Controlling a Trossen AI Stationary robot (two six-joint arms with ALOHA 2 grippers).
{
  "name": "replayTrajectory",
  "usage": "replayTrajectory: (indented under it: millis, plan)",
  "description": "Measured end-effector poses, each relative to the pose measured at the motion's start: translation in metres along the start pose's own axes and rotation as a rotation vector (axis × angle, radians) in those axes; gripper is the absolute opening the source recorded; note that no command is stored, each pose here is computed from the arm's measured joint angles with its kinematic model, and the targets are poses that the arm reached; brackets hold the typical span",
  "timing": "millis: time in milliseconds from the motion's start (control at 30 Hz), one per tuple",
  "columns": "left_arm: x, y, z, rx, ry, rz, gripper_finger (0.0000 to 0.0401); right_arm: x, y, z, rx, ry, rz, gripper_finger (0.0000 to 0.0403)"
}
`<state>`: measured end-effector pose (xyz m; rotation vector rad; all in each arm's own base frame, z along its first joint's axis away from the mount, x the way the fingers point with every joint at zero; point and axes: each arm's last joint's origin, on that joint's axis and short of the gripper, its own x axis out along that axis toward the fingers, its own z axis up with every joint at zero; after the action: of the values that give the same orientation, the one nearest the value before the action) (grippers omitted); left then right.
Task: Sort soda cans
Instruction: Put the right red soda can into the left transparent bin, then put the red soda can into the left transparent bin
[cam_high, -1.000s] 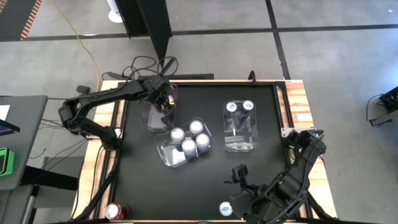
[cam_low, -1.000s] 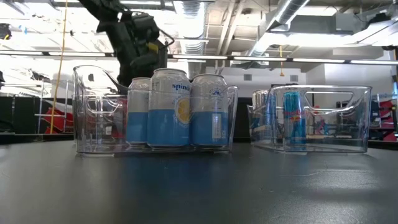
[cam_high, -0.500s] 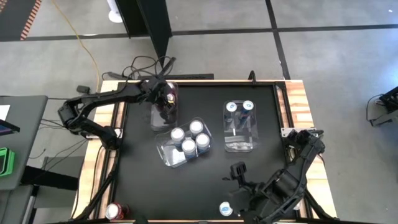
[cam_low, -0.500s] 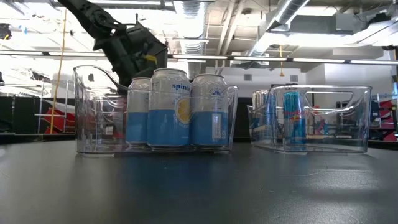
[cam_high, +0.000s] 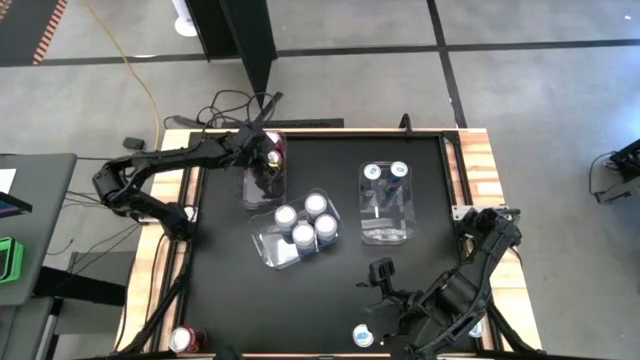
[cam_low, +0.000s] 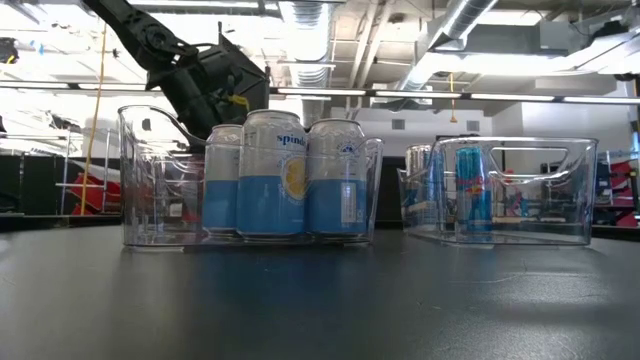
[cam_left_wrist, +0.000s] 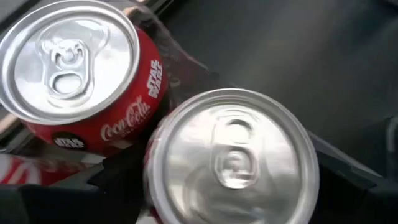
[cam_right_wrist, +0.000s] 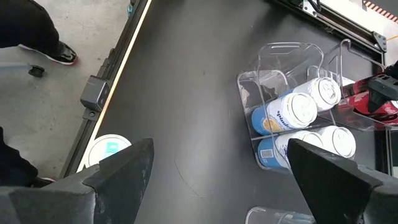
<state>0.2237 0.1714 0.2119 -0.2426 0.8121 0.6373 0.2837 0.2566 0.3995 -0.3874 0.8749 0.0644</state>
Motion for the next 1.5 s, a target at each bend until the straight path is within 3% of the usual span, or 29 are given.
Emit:
replayTrajectory:
  millis: [567, 967, 1200, 1500]
  plan:
    - [-0.016, 0.002, 0.007, -0.003, -0.061, 0.03, 0.0345, 0.001, -0.002, 0.001, 0.011, 0.0, -0.003, 0.0388]
    - [-0.085, -0.007, 0.016, 0.006, -0.282, -0.005, 0.0346, 0.004, -0.005, 0.002, 0.018, -0.002, -0.008, 0.0388]
    - [-0.139, -0.027, 0.001, 0.063, -0.355, -0.167, 0.0346, 0.006, -0.009, 0.003, 0.025, 0.002, -0.014, 0.0388]
    - [-0.191, -0.063, -0.012, 0.141, -0.393, -0.451, 0.0346, 0.011, -0.017, 0.006, 0.056, 0.001, -0.027, 0.0388]
